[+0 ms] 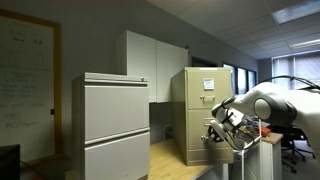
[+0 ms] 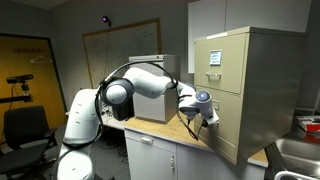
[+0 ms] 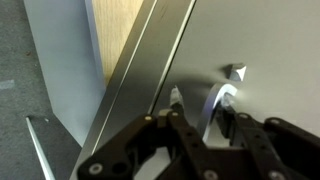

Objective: Open the bottom drawer of the cabinet at the right

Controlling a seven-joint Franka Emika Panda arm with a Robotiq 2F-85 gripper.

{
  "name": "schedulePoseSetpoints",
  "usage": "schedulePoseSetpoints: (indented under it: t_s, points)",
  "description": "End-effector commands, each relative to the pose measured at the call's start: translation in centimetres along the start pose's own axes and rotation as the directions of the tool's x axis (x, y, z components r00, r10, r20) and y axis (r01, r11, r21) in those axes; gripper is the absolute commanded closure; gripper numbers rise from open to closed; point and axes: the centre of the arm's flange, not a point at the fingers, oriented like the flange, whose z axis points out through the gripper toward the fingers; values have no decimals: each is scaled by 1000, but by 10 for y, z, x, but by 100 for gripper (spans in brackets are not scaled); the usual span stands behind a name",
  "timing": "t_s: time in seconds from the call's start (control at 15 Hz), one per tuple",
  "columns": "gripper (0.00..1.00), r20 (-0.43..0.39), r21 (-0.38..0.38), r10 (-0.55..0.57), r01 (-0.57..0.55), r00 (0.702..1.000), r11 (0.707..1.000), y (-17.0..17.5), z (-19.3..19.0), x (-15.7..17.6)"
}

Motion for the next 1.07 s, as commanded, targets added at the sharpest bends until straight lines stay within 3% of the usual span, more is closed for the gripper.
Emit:
schedulePoseSetpoints:
  t_s: [0.0, 0.13, 0.47, 0.53, 0.73, 1.0]
  points:
    - [88, 143, -39, 20, -14, 990, 999, 68, -5, -38]
    - [88, 153, -12, 39, -37, 987, 999, 66, -7, -46]
    - [88, 172, 28, 69, -75, 983, 997, 20, -19, -52]
    - [88, 32, 62, 230, -232, 973, 971, 10, -21, -53]
    - [88, 13, 73, 389, -389, 921, 919, -11, -21, -74]
    - [88, 18, 75, 578, -578, 816, 813, -23, 2, -103]
